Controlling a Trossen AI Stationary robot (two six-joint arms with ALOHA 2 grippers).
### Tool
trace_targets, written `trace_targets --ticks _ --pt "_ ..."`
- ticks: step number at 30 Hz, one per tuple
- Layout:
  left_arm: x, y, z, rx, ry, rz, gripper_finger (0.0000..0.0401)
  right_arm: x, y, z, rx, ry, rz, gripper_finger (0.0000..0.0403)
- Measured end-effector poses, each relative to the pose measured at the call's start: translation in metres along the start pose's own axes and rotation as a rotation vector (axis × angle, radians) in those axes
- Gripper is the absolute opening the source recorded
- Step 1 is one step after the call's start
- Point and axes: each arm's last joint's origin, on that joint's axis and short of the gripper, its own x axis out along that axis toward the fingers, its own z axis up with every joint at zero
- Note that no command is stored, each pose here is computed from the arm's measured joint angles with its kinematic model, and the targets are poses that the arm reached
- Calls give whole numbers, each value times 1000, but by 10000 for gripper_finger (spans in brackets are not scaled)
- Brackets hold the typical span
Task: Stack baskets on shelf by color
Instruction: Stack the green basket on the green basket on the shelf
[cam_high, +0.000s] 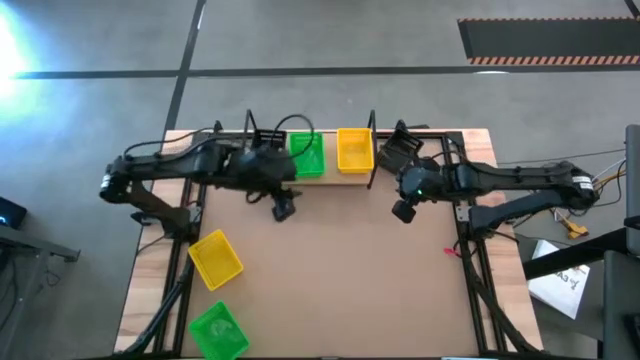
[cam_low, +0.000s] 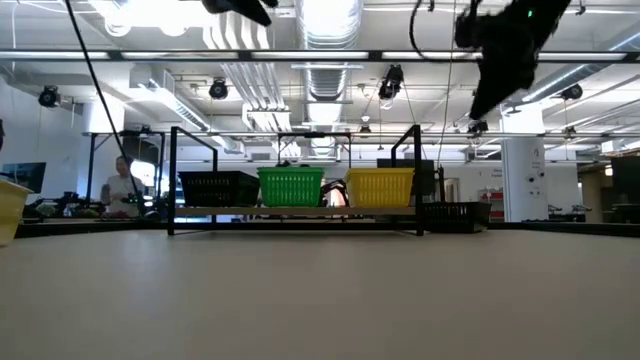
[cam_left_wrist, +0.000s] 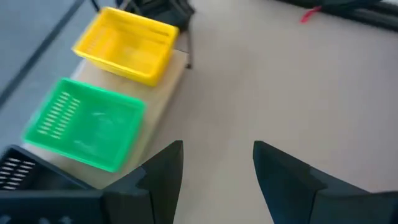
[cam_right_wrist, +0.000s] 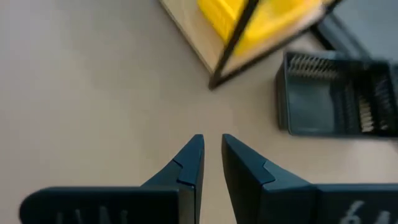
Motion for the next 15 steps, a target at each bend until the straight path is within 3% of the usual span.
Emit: trace_targets --ticks 7,15 --pt "-13 -27 -27 -76 39 -81 180 34 -31 -8 48 83 53 85" --pt "-15 -63 -92 -136 399 -139 180 38 -37 2 120 -7 75 130"
